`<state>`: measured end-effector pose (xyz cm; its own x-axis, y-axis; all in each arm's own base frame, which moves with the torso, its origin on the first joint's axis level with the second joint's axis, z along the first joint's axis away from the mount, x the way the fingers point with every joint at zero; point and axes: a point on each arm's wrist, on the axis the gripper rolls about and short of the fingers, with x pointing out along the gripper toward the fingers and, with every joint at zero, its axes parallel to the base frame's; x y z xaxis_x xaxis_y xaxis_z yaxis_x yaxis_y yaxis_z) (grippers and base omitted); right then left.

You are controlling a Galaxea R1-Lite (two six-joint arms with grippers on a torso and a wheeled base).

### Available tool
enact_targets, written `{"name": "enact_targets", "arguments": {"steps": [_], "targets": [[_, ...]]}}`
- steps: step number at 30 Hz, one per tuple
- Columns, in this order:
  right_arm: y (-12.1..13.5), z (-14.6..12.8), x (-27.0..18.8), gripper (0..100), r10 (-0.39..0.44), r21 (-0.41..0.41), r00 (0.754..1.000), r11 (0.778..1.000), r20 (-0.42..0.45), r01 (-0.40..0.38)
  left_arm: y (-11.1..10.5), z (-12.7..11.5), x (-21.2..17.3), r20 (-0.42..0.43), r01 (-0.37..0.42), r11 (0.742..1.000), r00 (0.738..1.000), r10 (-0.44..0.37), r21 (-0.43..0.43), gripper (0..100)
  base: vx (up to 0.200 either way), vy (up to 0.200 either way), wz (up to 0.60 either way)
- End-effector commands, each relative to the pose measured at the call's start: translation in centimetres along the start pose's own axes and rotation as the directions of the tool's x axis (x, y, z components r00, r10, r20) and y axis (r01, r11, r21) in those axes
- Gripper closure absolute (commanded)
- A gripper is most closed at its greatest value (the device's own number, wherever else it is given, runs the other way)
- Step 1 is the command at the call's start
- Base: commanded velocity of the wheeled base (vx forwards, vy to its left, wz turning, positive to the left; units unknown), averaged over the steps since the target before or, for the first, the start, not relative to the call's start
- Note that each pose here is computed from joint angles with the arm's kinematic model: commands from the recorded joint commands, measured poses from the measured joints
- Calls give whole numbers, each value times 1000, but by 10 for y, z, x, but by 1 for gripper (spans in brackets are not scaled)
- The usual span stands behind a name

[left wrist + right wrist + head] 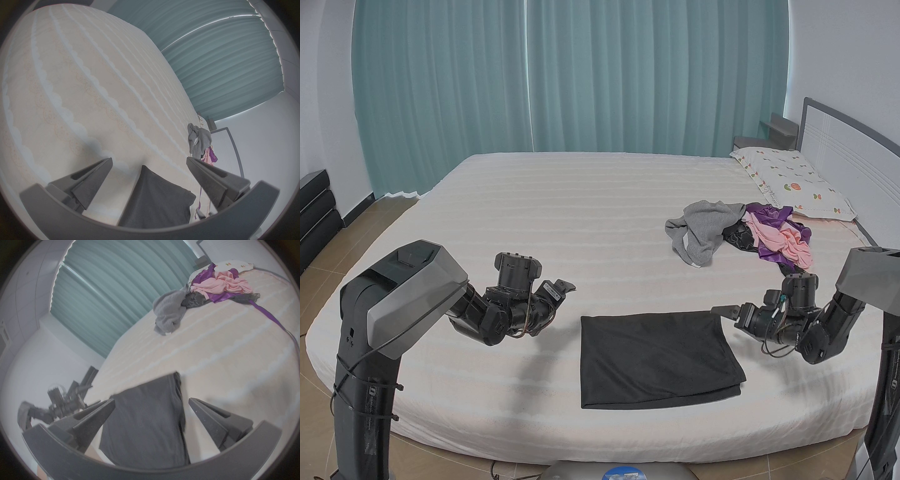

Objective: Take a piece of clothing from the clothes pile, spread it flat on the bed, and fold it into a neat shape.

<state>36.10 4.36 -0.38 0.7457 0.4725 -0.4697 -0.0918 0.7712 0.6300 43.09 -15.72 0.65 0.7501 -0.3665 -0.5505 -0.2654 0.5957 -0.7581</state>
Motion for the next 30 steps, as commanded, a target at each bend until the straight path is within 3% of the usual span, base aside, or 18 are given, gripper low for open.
{"name": "enact_targets", "arguments": {"steps": [1, 15, 16, 30], "targets": [[-11, 7, 49, 0, -2, 115, 1000, 993, 8, 1, 0, 0, 0, 1, -1, 1000, 1000, 1, 0, 0, 0, 0, 0], [-19, 10, 68, 0, 10, 99, 999, 995, 53, -15, -1, 0, 0, 0, 1, 1000, 1000, -1, 1, 0, 0, 0, 0], [-20, 12, 68, 100, 10, 99, 998, 995, 57, -15, -1, 0, 0, 0, 1, 1000, 1000, -1, 1, 0, 0, 0, 0], [-31, 18, 68, 100, -16, 112, 997, 994, 81, 7, -2, -4, 0, -7, 1, 1000, 1000, -1, 11, 0, 0, 0, 0]]}}
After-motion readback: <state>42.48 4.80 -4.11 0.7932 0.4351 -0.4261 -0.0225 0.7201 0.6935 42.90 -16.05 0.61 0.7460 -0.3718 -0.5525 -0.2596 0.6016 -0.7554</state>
